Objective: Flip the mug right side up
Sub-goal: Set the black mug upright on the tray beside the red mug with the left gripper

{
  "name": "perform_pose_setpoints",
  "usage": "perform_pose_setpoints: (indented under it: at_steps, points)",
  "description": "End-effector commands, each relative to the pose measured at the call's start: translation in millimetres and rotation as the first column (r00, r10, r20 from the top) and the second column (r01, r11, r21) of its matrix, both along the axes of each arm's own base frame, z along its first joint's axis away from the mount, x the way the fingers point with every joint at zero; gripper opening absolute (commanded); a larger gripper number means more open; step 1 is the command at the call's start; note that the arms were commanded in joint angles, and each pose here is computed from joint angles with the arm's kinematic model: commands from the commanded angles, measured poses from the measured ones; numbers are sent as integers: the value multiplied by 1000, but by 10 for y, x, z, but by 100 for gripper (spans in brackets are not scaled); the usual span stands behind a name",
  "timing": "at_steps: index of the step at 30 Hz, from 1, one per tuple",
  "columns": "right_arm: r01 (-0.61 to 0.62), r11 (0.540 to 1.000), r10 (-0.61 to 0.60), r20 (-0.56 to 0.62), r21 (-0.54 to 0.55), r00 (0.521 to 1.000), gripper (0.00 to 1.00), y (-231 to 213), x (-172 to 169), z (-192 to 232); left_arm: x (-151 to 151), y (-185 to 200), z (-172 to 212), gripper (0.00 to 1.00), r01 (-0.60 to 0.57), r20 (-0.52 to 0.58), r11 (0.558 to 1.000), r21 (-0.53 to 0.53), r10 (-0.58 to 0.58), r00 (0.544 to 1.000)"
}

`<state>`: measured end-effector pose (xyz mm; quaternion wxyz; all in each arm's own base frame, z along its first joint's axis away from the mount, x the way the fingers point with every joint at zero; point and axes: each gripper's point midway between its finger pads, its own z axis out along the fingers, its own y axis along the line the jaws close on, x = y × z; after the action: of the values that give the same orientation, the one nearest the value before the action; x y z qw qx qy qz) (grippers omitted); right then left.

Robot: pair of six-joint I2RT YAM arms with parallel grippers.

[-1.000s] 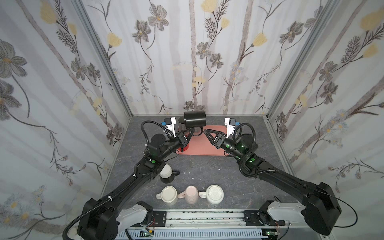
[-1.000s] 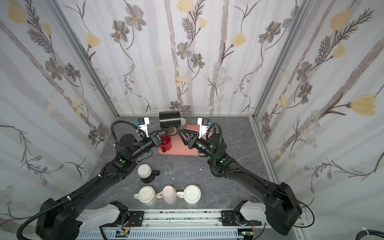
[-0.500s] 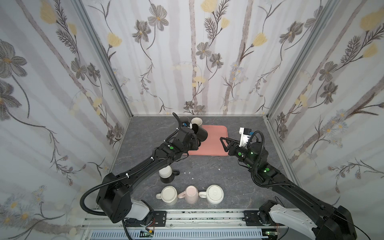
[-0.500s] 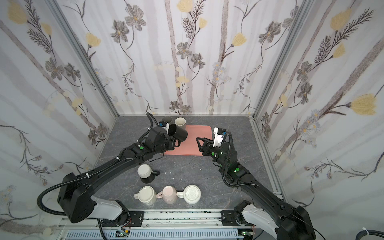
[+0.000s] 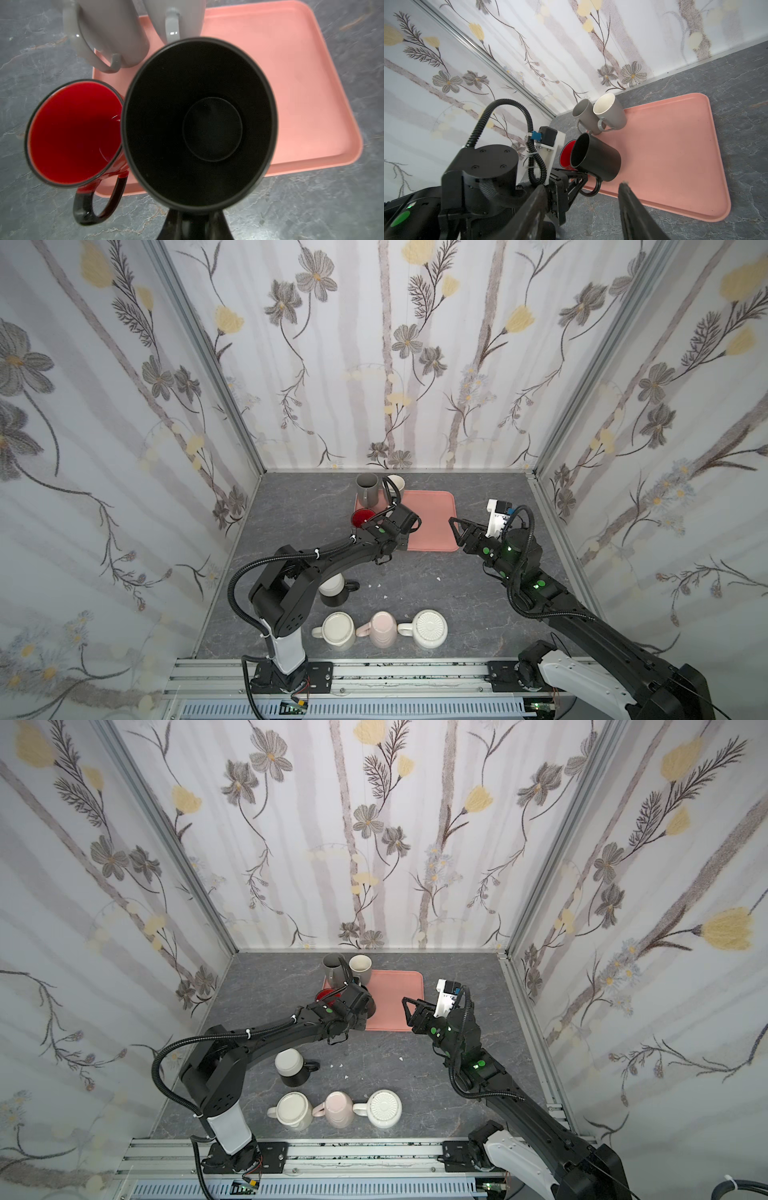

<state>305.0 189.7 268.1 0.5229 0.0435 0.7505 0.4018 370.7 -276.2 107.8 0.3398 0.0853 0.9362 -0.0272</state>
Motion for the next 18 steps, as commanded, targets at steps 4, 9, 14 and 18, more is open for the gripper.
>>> perform_pose_setpoints:
  at_steps: [4, 9, 14, 18]
  points:
    - [4, 1000, -4, 14, 18, 1000, 56, -43, -17, 42, 227, 11, 44, 0, -57, 78, 997, 51, 53, 996]
    - [9, 1000, -9, 12, 20, 1000, 56, -69, -16, 34, 222, 46, -26, 0, -64, 67, 994, 90, 58, 996]
    - [10, 1000, -10, 10, 26, 1000, 56, -79, -11, 24, 202, 108, -82, 0, -71, 61, 989, 126, 64, 996]
    - [13, 1000, -14, 7, 28, 1000, 56, -91, -6, 10, 178, 125, -113, 0, -72, 53, 988, 140, 65, 996]
